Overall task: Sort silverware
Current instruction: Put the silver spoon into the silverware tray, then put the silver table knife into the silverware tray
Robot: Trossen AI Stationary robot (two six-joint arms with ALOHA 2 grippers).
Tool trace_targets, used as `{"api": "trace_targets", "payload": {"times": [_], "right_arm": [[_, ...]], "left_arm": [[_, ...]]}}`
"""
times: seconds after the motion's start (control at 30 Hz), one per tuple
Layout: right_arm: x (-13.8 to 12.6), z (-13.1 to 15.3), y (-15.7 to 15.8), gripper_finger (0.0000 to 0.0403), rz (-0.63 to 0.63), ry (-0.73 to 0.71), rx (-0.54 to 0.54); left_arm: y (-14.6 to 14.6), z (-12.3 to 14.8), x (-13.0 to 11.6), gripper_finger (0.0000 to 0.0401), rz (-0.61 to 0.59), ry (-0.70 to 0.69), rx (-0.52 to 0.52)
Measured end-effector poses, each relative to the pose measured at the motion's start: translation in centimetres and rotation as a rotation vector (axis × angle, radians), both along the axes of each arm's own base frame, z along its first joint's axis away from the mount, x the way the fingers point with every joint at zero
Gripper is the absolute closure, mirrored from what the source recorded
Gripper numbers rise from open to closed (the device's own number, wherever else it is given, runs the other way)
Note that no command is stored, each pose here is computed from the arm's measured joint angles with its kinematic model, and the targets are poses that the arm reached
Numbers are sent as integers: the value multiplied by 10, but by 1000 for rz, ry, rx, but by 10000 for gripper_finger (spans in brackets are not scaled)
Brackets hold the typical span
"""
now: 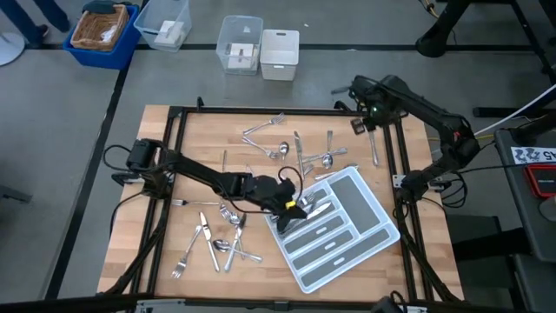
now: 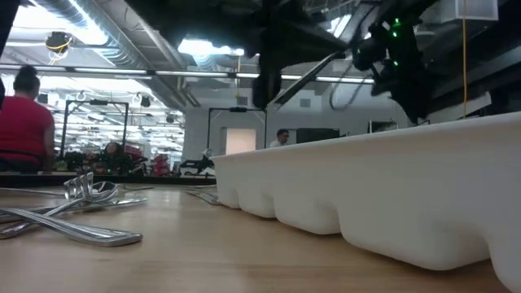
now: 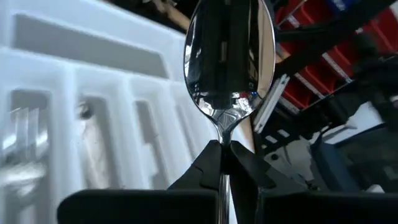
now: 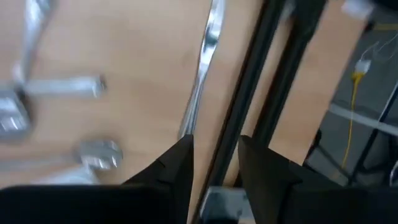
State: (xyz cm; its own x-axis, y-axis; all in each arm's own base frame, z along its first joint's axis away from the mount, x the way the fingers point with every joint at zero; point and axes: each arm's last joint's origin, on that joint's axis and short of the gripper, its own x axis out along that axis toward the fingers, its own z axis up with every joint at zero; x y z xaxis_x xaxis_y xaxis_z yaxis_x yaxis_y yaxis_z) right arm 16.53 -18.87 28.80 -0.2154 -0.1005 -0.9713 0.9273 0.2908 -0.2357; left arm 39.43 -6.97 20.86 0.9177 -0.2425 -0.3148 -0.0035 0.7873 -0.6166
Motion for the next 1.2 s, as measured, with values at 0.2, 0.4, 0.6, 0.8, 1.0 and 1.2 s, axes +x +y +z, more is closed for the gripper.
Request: {"api": "trace_targets", "payload": {"times": [0.2,0.4,0.6,0.8,1.0,1.2], "right_arm": [[-27,-40,30,274,8,34,58],[-52,-63,59,274,-4,-75,12],[-67,-76,76,274,-53,-122,-22],[-72,-91,82,274,-105,-146,-18],[-67,-102,79,274,-104,-237,-39],[-64,-103,71,274,-102,-233,-176]], "left_arm": [[-23,1,16,396,-8,-27,70],[-33,-13,34,397,-31,-21,133],[-35,-42,47,388,-40,52,162],[-37,-59,44,374,-58,143,190],[-37,-63,43,357,-75,171,220],[-38,-65,41,317,-84,200,219]]}}
